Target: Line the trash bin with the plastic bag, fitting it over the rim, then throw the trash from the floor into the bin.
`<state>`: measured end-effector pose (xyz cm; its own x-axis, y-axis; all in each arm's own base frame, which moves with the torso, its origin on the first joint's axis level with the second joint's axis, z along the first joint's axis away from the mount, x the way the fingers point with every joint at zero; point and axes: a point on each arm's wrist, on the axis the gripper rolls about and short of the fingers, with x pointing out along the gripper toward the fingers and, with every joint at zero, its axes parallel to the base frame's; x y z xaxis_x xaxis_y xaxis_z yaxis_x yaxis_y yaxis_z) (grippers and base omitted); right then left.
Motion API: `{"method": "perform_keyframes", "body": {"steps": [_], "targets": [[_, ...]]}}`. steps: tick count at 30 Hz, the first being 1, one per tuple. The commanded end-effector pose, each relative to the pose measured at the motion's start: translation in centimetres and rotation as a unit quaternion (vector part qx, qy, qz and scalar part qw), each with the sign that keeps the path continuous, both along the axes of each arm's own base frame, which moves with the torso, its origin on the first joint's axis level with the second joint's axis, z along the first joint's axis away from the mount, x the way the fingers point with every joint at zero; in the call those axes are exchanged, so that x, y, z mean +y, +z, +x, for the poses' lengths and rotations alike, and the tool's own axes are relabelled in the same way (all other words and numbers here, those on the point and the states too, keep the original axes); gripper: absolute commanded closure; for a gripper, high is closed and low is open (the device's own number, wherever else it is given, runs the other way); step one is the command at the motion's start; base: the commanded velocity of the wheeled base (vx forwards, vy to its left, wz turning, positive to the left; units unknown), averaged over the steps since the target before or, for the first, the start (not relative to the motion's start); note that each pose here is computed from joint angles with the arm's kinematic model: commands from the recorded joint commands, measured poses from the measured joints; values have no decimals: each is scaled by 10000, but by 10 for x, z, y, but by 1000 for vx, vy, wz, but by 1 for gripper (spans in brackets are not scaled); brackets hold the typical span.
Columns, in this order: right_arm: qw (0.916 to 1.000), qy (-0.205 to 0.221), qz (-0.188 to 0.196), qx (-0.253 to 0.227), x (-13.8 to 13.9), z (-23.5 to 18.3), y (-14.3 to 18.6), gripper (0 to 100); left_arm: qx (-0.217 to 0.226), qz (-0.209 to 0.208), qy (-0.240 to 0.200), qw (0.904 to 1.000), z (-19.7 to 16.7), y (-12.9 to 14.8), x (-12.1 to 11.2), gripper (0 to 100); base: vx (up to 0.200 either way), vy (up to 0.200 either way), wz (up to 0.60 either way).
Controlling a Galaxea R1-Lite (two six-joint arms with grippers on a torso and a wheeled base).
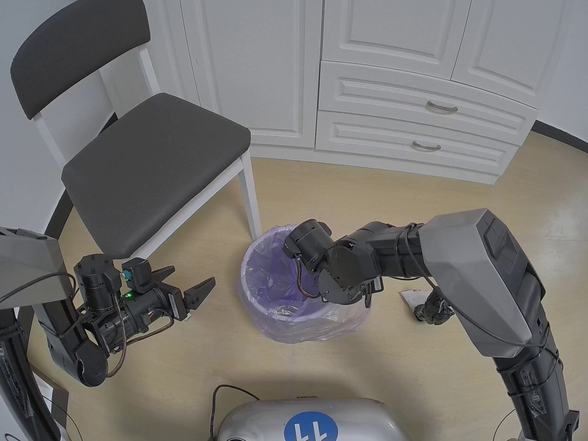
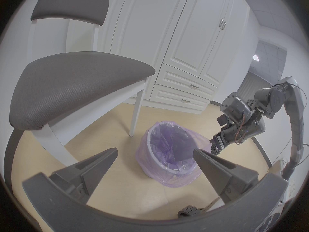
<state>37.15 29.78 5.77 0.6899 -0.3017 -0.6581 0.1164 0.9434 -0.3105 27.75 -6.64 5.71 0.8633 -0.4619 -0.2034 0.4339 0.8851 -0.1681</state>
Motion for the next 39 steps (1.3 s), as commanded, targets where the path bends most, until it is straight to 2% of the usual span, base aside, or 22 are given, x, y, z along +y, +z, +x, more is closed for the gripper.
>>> {"method": "perform_keyframes", "body": {"steps": [1,5,8,9,14,24,28,29,33,39], "targets": [[9997,-54,-114,195,-3,-4,-17,100,11,1,-43,10000,-1,0,-2,0,0,0,0],[9990,-86,-249,362,-3,-3,-39,100,40,7,-58,10000,-2,-1,-3,0,0,0,0],[9989,-91,-254,378,-4,-2,-42,100,48,9,-58,10000,-2,-2,-3,0,0,0,0],[9988,-151,-245,405,-6,5,-54,100,48,9,-58,10000,-1,-2,-3,0,0,0,0],[9994,-290,52,207,-14,25,-71,100,55,11,-58,10000,-1,-3,-3,0,0,0,0],[9982,-485,169,316,-32,42,-87,100,156,26,-72,9998,1,-9,-5,0,0,0,0],[9977,-524,393,163,-35,51,-89,100,156,26,-72,9998,1,-9,-5,0,0,0,0],[9966,-501,637,140,-34,54,-88,100,156,26,-72,9998,1,-9,-5,0,0,0,0],[9935,-433,1027,212,-32,54,-83,100,156,26,-72,9998,2,-10,-5,0,0,0,0],[9926,-412,1116,250,-33,52,-77,100,149,25,-72,9999,2,-9,-5,0,0,0,0]]}}
